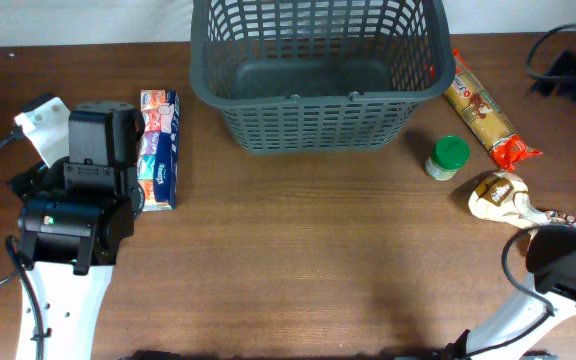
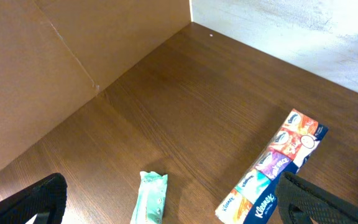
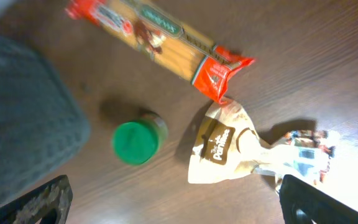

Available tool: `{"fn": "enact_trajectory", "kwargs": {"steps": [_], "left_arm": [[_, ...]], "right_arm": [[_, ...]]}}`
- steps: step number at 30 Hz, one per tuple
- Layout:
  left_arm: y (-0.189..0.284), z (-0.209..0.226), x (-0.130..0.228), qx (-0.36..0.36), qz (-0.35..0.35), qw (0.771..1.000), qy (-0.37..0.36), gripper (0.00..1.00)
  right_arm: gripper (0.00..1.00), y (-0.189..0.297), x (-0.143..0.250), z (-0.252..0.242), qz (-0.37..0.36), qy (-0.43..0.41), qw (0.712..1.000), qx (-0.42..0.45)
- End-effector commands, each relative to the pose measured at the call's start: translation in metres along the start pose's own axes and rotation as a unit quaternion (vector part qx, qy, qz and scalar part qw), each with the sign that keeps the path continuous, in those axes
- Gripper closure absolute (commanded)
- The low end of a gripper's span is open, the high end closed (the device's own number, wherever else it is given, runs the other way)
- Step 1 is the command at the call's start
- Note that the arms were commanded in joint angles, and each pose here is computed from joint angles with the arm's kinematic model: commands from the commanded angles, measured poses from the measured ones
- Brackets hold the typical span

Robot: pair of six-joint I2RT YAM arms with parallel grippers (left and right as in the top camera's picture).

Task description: Pack container

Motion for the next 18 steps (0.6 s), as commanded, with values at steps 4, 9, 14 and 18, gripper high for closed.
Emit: {"fn": "enact_trajectory", "kwargs": {"steps": [4, 9, 14, 18], "left_arm": [[0.0, 0.003, -0.003, -0.011, -0.006, 1.0, -0.006, 0.0], [0.0, 0.003, -0.003, -0.011, -0.006, 1.0, -0.006, 0.0], [0.0, 0.003, -0.003, -0.011, -0.006, 1.0, -0.006, 0.0], [0.0, 0.003, -0.003, -0.011, -0.006, 1.0, -0.006, 0.0]], "right_arm": [[0.01, -0.061, 0.01, 0.024, 0.055, 0.095, 0.994, 0.001], [0.01, -0.079, 0.013, 0.053, 0.045, 0.163, 0.986, 0.006], [0.01, -0.082, 0.016, 0.071, 0.035, 0.202, 0.978, 0.045], [0.01, -0.086, 0.019, 0.073, 0.039, 0.212, 0.975, 0.063]]}}
Point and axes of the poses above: each gripper's point midway between its finger pads, its own y axis back along the fingers, its own z axis along the line the jaws close on, x = y × z, the point moved 8 cm from there along y, back along the fingers, and after that the axes turned 4 degrees about y, right-handed, at the moved point
